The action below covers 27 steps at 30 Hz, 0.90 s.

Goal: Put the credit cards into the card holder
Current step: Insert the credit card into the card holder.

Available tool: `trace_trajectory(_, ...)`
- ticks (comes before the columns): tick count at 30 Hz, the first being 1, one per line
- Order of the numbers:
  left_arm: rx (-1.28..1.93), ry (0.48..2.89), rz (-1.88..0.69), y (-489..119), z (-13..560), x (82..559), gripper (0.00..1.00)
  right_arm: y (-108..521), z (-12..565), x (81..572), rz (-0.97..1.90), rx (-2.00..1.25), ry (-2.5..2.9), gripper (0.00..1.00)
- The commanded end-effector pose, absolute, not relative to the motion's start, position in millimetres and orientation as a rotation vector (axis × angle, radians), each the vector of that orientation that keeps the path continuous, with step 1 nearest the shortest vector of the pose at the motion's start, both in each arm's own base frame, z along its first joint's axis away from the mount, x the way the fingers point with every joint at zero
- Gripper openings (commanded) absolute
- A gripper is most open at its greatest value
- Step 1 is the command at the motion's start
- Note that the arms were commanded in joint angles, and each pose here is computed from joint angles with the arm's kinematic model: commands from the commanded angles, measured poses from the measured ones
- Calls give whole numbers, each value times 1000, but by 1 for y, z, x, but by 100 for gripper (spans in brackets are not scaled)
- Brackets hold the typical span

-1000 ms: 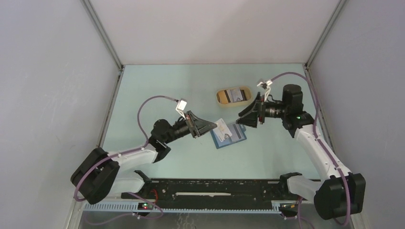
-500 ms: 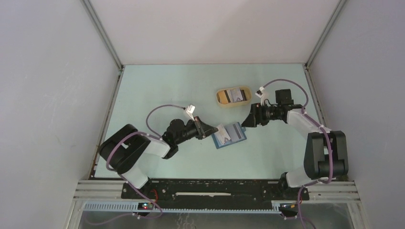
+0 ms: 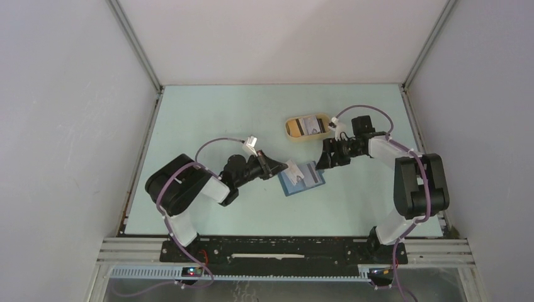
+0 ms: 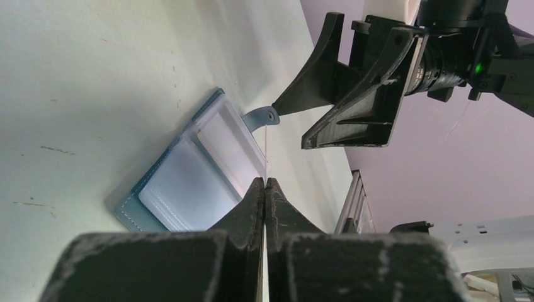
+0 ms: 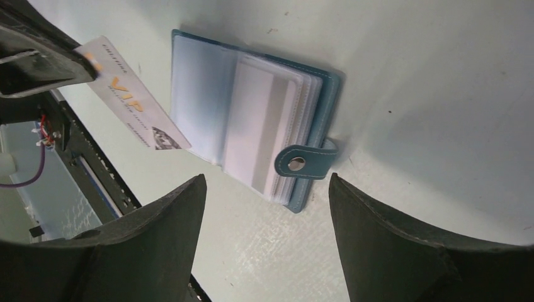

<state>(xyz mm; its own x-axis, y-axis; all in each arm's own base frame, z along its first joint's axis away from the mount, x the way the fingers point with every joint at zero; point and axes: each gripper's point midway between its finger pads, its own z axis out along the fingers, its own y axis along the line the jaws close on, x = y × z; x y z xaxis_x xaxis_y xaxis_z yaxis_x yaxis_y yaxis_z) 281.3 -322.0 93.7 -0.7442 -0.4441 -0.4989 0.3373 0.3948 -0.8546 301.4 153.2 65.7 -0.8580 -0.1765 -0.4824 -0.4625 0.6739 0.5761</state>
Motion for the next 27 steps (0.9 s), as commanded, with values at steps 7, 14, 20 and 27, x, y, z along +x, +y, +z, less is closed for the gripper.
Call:
trace_trajectory(7, -154, 1857, -1474, -326, 109, 297, 0, 151, 60, 317, 934, -518, 2516, 80)
trace_trajectory(14, -191, 1887, -1457, -325, 99, 300, 0, 151, 55, 317, 936, -506, 2543, 78)
trace_trajectory(20, -232, 1935, -1419, -323, 88, 302, 0, 153, 50, 315, 965, -495, 2574, 76)
trace_trajectory(27, -245, 1968, -1385, -321, 80, 305, 0, 152, 47, 316, 948, -488, 2585, 75)
